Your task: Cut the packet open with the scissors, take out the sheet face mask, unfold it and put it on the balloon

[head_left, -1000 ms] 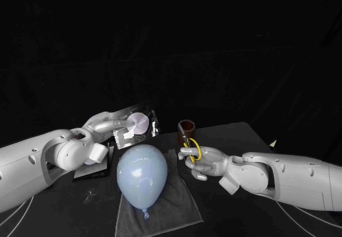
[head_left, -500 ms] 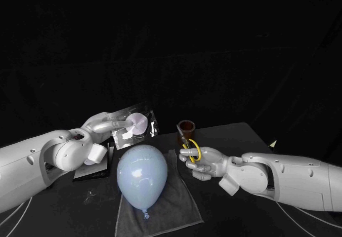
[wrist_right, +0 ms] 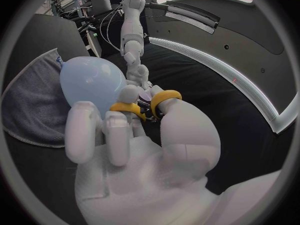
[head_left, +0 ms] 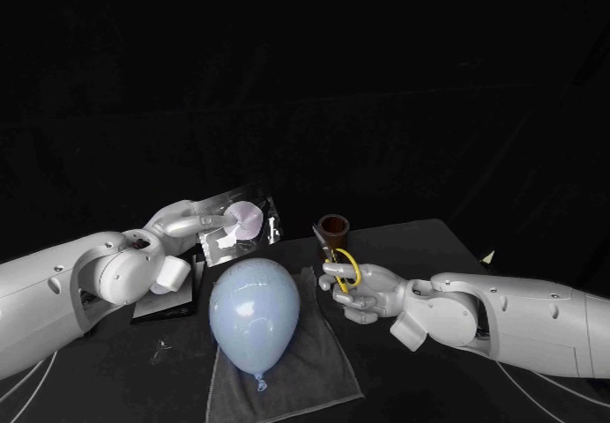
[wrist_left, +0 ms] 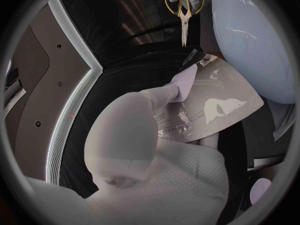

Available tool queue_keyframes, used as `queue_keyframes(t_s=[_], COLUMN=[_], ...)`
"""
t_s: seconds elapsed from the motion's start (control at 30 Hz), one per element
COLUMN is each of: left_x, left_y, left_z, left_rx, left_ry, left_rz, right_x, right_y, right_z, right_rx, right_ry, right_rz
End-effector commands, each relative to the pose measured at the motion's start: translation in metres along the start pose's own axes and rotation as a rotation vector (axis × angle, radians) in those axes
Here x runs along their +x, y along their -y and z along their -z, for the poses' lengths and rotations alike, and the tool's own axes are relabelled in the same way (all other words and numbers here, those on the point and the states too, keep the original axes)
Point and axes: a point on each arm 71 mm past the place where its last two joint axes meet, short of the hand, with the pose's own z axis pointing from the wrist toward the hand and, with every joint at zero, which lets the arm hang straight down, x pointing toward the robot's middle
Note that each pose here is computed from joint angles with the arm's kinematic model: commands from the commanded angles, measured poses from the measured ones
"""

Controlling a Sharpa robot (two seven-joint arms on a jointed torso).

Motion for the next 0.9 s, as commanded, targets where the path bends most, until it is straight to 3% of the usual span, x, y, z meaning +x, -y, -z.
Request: queue_keyframes(t_s=[0.03,0.9], left_x=[-0.0001,-0.0032], left_y=[0.0019,0.0015], left_z=[-0.0001,0.0016], left_rx=[0.011,0.009], left_ry=[-0.001,0.007], left_rz=[0.004,0.003], right_x=[0.0004,0.0004], right_y=[0.0008,-0.0009], right_z=[-0.0005,0.0015], right_rx=[0.016,0.007], right_ry=[-0.003,-0.031], right_rz=[0.046,0.009])
